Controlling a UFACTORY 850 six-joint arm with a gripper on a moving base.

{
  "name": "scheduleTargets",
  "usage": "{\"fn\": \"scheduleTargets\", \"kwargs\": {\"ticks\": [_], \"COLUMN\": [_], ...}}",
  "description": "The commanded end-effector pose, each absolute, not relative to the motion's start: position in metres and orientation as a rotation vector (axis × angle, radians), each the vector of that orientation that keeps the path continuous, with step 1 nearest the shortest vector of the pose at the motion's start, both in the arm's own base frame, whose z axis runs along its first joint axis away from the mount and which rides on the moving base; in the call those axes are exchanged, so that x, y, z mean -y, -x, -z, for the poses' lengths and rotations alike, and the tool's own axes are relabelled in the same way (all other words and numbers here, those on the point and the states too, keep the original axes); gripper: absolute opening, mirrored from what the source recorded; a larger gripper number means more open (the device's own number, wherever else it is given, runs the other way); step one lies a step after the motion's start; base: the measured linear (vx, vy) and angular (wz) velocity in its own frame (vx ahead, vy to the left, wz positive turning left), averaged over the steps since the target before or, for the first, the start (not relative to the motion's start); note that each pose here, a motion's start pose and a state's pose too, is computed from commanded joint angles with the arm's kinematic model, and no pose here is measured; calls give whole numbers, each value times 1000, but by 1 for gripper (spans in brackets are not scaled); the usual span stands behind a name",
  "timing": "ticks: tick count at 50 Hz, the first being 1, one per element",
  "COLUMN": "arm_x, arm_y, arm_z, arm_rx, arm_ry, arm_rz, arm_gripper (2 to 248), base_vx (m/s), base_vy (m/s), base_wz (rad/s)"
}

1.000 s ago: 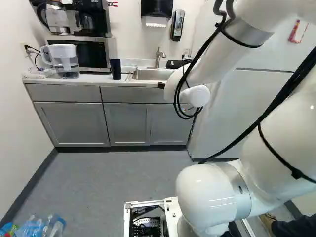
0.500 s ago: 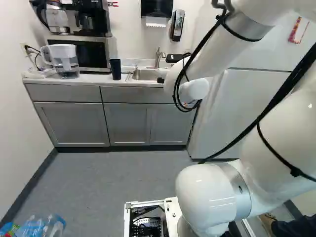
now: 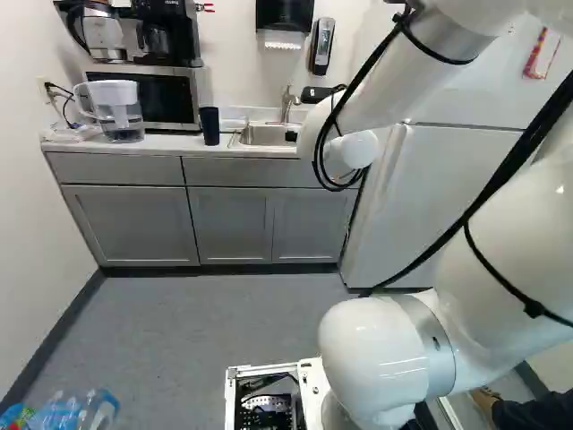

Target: Rinse the cup and place it in the tray

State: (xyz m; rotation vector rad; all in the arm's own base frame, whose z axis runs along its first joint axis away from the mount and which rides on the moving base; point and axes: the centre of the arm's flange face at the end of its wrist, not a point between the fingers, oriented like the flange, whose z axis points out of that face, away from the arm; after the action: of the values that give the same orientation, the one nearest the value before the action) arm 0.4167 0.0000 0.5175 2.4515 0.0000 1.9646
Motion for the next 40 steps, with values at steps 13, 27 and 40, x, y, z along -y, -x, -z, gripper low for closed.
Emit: {"fn": "scheduleTargets", "kwargs": {"ticks": [13, 27, 40], "arm_x": [0, 0, 0], "arm_y": [-425, -434, -442], "arm_z": [-530, -544, -556], "arm_rx": [0, 0, 0], "arm_ry": [-2439, -2427, -2420], "arm_rz": [-1980, -1995, -2003], "arm_gripper": [247, 247, 247], "base_vx": [0, 0, 0], "base_vy": [0, 0, 0], "base_wz": [0, 0, 0]}}
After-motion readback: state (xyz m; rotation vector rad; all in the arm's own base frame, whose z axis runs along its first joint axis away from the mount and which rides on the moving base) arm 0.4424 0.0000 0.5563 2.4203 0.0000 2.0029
